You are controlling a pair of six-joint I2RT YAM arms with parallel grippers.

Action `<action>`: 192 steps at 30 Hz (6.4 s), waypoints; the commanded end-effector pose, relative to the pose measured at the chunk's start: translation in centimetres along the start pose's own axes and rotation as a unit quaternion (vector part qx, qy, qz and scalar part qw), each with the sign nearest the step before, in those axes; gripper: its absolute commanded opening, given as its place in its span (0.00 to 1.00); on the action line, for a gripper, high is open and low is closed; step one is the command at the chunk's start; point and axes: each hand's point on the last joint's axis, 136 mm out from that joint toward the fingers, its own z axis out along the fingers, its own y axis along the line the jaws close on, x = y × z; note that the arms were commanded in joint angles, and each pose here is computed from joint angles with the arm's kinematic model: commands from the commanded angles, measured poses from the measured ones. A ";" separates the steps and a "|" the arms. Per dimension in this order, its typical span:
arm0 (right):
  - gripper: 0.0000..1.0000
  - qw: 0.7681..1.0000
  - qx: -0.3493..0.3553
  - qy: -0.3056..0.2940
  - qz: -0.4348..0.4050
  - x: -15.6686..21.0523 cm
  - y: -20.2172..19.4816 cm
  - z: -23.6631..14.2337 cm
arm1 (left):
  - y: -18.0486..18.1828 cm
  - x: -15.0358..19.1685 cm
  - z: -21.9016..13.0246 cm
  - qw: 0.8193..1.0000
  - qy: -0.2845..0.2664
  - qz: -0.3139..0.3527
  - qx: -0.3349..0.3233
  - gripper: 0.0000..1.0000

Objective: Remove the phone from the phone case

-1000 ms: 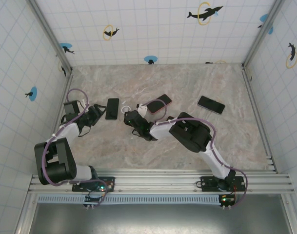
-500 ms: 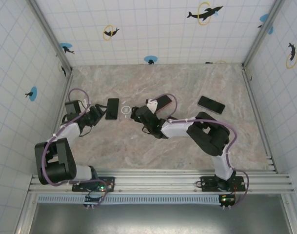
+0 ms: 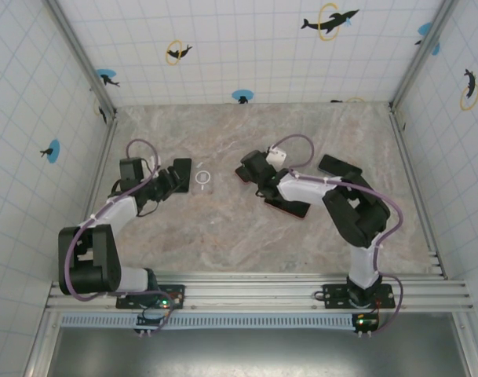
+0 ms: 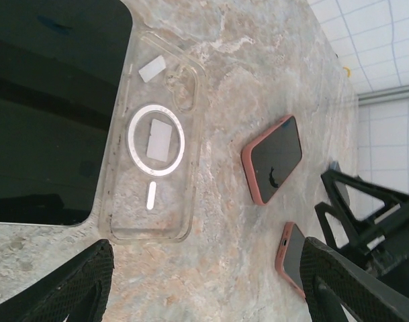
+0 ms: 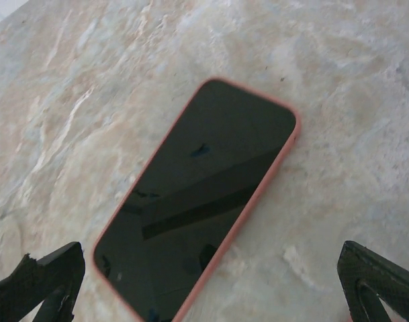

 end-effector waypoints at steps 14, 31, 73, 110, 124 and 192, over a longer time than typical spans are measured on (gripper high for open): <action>0.99 0.998 0.042 0.036 -0.002 0.3 1.6 5.4 | -1.2 -1.0 0.0 1.000 -0.008 0.016 0.008 0.75; 0.99 0.989 0.106 0.044 -0.089 1.7 2.5 9.8 | -1.0 -0.8 0.1 1.000 0.003 0.020 0.003 0.75; 0.90 0.976 0.182 0.081 -0.082 2.2 -4.3 11.4 | -1.8 -0.4 0.6 0.999 0.020 0.034 0.010 0.76; 0.65 0.990 -0.138 0.006 -0.027 -4.8 0.5 2.1 | -3.8 -1.2 0.9 0.999 0.015 0.036 0.029 0.75; 0.63 0.938 -0.320 -0.079 -0.103 -7.3 3.6 -6.6 | -10.5 -3.1 1.2 0.994 -0.025 0.060 0.091 0.72; 0.92 0.872 -0.460 -0.132 0.106 -8.2 -3.7 -18.6 | -26.9 -1.9 1.2 0.940 -0.155 -0.049 0.300 0.02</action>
